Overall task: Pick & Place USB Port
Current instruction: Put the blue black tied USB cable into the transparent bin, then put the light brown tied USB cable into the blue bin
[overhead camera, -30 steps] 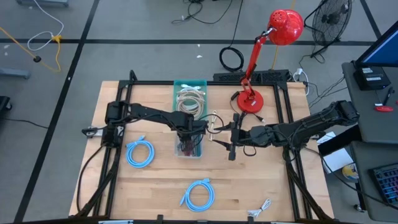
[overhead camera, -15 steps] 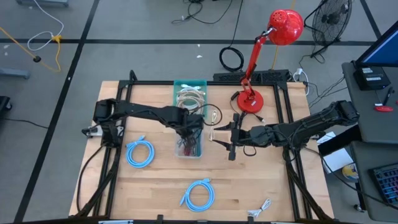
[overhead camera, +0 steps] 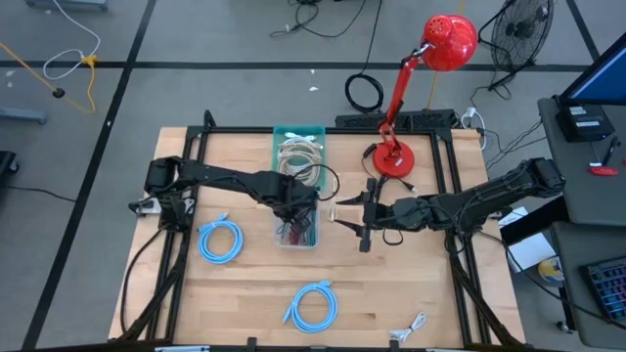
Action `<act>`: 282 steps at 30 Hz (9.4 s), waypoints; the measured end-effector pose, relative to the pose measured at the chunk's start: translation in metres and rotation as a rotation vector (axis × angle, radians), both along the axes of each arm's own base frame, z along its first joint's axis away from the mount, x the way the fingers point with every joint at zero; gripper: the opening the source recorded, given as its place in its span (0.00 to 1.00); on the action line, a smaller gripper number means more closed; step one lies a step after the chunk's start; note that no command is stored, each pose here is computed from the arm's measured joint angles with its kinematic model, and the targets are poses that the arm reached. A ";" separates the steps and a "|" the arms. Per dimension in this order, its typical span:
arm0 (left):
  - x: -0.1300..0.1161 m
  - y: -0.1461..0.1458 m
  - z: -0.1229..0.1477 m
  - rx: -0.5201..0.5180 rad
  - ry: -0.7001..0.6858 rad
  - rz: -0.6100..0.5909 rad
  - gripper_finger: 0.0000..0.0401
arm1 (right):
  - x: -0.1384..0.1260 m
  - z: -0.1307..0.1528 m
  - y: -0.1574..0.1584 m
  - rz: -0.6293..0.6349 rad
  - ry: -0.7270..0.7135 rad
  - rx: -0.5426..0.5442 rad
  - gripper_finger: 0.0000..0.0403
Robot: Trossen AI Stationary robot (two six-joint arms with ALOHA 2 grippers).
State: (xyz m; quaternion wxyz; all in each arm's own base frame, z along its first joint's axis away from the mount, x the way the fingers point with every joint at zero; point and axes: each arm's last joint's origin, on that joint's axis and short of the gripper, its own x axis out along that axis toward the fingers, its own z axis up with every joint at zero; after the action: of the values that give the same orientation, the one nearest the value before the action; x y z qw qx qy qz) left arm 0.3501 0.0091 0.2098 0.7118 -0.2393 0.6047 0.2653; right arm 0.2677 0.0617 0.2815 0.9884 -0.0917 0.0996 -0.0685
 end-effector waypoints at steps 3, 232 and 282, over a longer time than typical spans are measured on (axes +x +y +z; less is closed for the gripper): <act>0.000 0.000 -0.001 -0.001 0.001 0.018 0.00 | 0.000 -0.001 0.000 0.000 0.005 -0.001 0.49; -0.134 -0.097 0.070 0.798 -0.960 -0.593 0.00 | 0.069 -0.006 -0.020 0.282 -0.071 0.125 0.00; -0.051 -0.028 0.053 0.765 -1.361 -0.791 0.48 | 0.049 0.018 -0.004 0.013 -0.127 -0.104 0.00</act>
State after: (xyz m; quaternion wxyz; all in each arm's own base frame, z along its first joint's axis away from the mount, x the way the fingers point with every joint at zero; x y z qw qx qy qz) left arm 0.2989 -0.0190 0.2628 0.9895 0.1369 -0.0434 -0.0170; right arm 0.3171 0.0576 0.2997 0.9870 -0.1393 0.0325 -0.0726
